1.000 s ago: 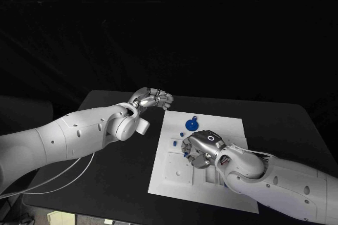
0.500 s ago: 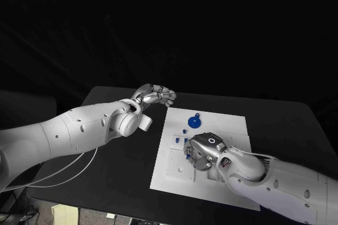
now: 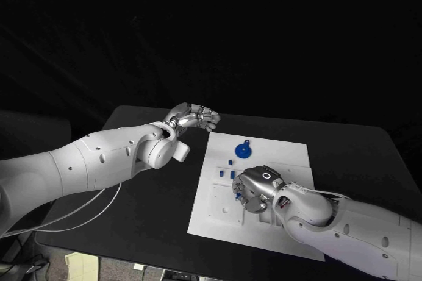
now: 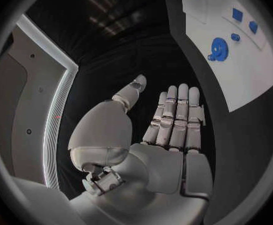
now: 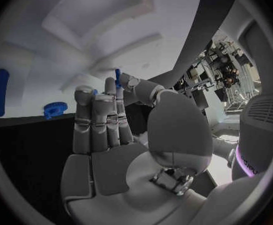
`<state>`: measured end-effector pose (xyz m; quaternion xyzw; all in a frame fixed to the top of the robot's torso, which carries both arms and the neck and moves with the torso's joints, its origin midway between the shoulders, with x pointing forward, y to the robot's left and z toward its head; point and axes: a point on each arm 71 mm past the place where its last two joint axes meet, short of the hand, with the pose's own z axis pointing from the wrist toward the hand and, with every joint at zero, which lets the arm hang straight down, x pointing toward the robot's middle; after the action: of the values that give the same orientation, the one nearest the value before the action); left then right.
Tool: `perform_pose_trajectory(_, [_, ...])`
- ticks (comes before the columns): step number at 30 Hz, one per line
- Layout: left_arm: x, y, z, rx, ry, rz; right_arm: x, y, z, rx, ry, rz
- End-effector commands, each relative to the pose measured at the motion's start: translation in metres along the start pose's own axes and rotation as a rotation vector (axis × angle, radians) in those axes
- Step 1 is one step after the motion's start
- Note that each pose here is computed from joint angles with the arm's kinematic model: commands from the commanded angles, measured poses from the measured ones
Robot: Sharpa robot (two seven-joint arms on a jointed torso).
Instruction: Assemble the parts on the task board
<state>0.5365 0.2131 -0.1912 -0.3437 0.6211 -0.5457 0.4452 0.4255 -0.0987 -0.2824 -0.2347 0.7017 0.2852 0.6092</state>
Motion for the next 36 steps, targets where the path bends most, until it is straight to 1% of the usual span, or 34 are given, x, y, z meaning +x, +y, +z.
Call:
perform_pose_trajectory(1, [0.0012, -0.0011, 0.0003, 0.004, 0.005, -0.009, 0.0015, -0.0002, -0.0005, 0.0, 0.015, -0.018])
perform_pose_trajectory(28, [-0.0002, -0.0008, -0.0003, 0.002, 0.002, -0.008, 0.0041, 0.007, 0.0003, -0.018, 0.025, -0.016])
perform_pose_trajectory(36, [-0.0004, -0.0008, -0.0006, 0.002, 0.003, -0.008, 0.0077, 0.0047, -0.0009, -0.009, 0.045, -0.025])
